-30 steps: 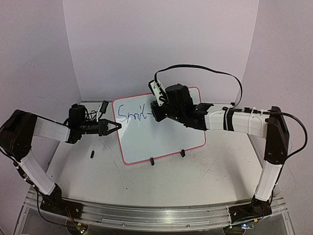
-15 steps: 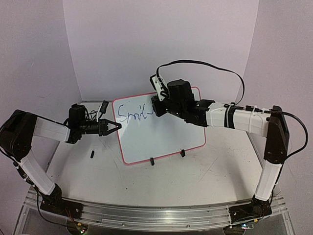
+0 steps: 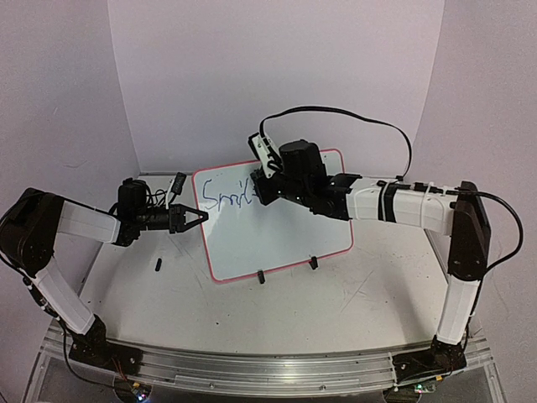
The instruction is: Write a sentence on the whiteboard
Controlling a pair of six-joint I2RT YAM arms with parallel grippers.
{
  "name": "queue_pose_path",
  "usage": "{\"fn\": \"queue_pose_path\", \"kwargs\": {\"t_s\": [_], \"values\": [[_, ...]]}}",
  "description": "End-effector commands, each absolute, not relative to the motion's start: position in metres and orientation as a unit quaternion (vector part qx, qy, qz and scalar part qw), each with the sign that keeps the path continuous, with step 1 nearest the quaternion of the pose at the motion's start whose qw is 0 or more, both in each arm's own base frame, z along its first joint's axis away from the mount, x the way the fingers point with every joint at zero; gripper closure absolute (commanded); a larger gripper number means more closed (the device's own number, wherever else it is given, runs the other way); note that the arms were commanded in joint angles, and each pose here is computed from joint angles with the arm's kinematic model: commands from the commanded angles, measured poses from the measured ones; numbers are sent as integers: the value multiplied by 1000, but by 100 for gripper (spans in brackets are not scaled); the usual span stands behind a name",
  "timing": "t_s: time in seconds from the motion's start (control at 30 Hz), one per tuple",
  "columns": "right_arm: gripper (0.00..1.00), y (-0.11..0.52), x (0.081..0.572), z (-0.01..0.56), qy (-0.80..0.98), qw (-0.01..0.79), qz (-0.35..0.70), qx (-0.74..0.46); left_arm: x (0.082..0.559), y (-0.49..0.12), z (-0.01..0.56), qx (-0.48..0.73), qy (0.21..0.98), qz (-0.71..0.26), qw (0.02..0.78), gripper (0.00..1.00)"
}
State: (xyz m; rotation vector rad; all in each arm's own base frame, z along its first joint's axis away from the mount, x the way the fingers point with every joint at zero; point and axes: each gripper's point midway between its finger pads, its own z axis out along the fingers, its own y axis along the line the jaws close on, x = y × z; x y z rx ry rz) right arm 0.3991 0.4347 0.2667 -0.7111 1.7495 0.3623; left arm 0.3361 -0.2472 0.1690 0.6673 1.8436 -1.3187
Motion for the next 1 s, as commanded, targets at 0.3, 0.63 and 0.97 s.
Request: {"fn": "queue_pose_path", "kwargs": {"t_s": [0.3, 0.63, 0.97], "values": [[100, 440, 392, 262, 750, 565, 168, -300, 354, -240, 148, 237, 755, -472, 388, 100], [100, 433, 387, 255, 757, 559, 161, -299, 354, -239, 149, 236, 755, -471, 390, 100], [100, 425, 387, 247, 763, 557, 146, -293, 354, -240, 148, 236, 756, -472, 388, 100]]}}
